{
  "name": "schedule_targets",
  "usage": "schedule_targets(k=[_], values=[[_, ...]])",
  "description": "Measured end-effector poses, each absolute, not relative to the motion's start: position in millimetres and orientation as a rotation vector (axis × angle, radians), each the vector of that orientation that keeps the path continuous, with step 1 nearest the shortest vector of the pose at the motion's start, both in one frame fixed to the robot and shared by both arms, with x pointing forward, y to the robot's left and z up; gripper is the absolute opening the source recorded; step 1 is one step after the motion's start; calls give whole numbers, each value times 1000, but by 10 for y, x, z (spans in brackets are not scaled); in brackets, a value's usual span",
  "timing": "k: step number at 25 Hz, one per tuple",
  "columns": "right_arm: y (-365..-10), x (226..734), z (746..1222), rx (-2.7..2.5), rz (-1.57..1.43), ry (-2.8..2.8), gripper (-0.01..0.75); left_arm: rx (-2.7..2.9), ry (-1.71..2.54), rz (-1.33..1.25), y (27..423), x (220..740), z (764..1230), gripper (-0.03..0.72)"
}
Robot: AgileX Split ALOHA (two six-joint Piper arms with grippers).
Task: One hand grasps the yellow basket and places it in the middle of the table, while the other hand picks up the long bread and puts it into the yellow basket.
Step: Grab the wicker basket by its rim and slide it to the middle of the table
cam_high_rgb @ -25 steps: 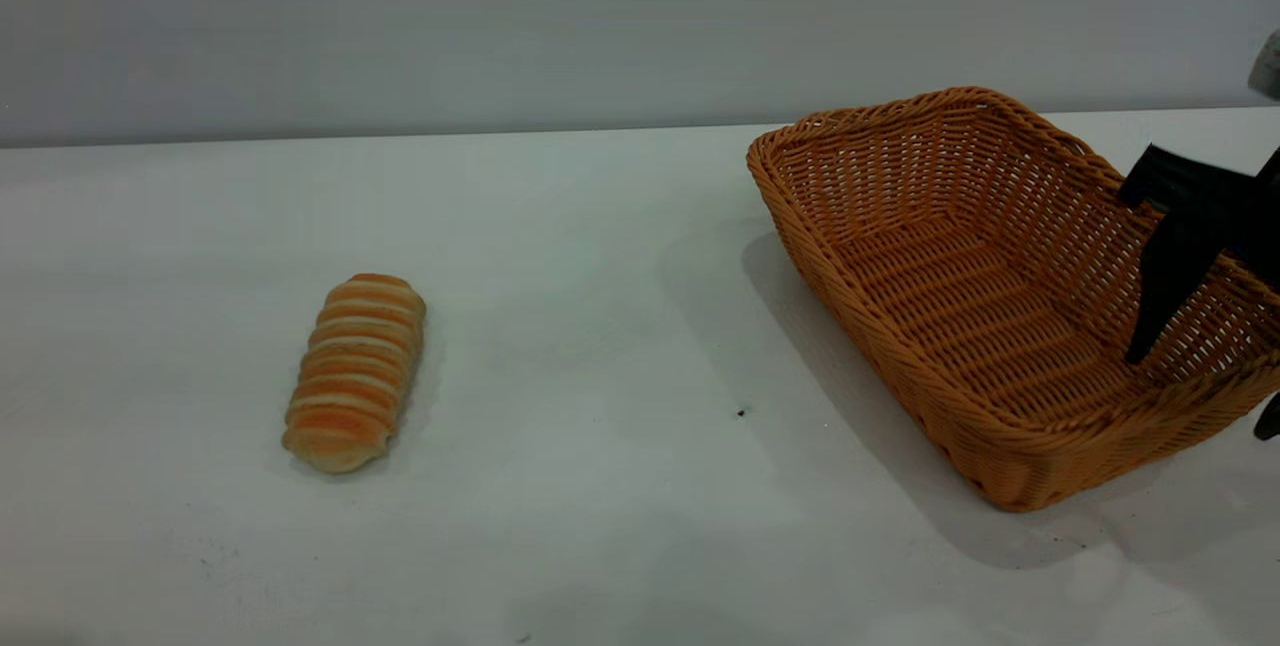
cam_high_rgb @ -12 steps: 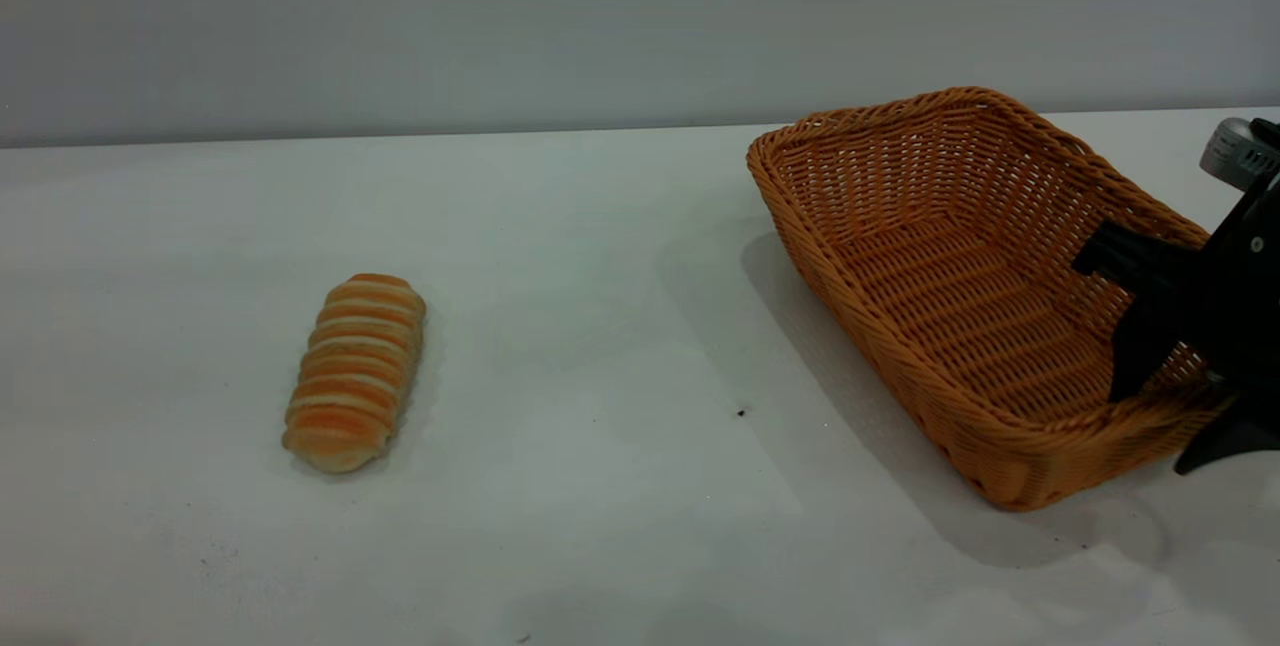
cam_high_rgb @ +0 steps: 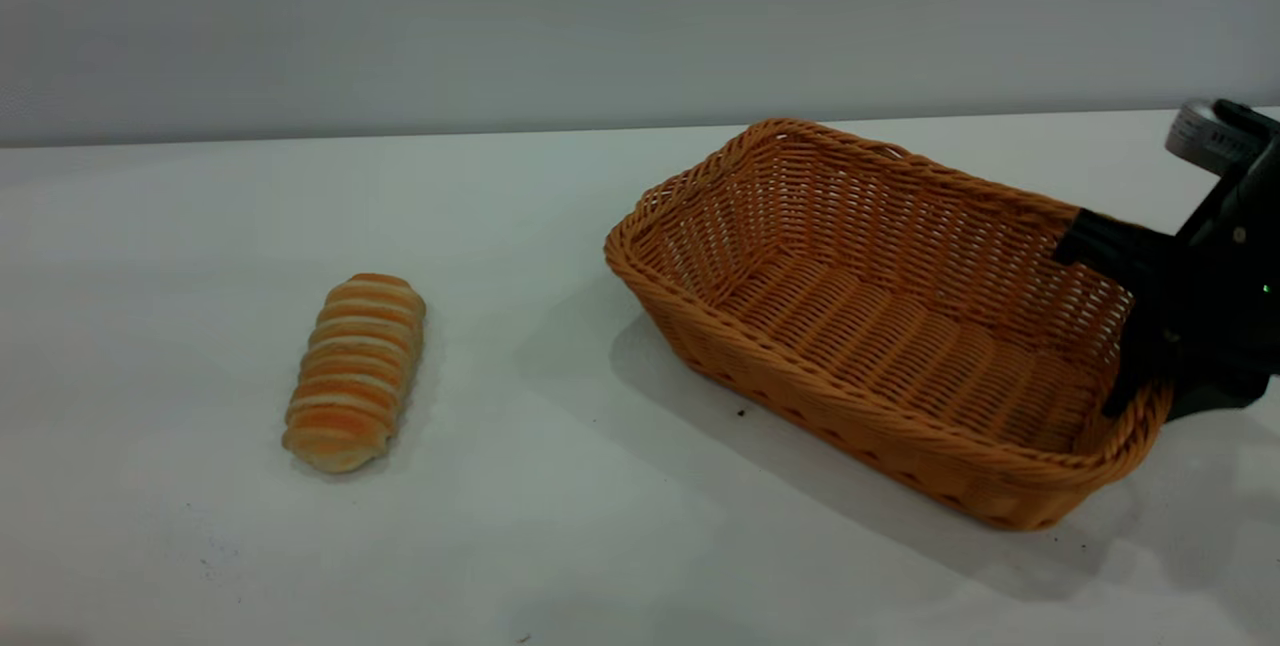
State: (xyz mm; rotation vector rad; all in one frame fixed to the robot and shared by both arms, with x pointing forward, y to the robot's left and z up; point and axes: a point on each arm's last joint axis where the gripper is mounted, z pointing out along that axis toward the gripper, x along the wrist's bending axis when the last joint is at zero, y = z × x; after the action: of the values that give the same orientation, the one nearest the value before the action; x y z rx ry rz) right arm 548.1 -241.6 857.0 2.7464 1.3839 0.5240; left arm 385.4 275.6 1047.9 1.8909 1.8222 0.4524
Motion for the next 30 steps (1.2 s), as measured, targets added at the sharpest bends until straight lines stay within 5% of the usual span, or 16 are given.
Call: schedule_targets(k=[10,23,27,30], values=[[-2200,5783,8854,2562,616,1869,46,1895,1826,448,2757,3849,10475,490],[-1660,5725,8528,2362,634,2209,67,1897,1828,446,2757,3847,10474,490],[-1680,5782,8536,2320,670,2164,173,1900,1831,442,2758,3844,10472,490],[-1690,5831,8549,2300,699,2117,325,1900,1831,442,2758,3844,10472,490]])
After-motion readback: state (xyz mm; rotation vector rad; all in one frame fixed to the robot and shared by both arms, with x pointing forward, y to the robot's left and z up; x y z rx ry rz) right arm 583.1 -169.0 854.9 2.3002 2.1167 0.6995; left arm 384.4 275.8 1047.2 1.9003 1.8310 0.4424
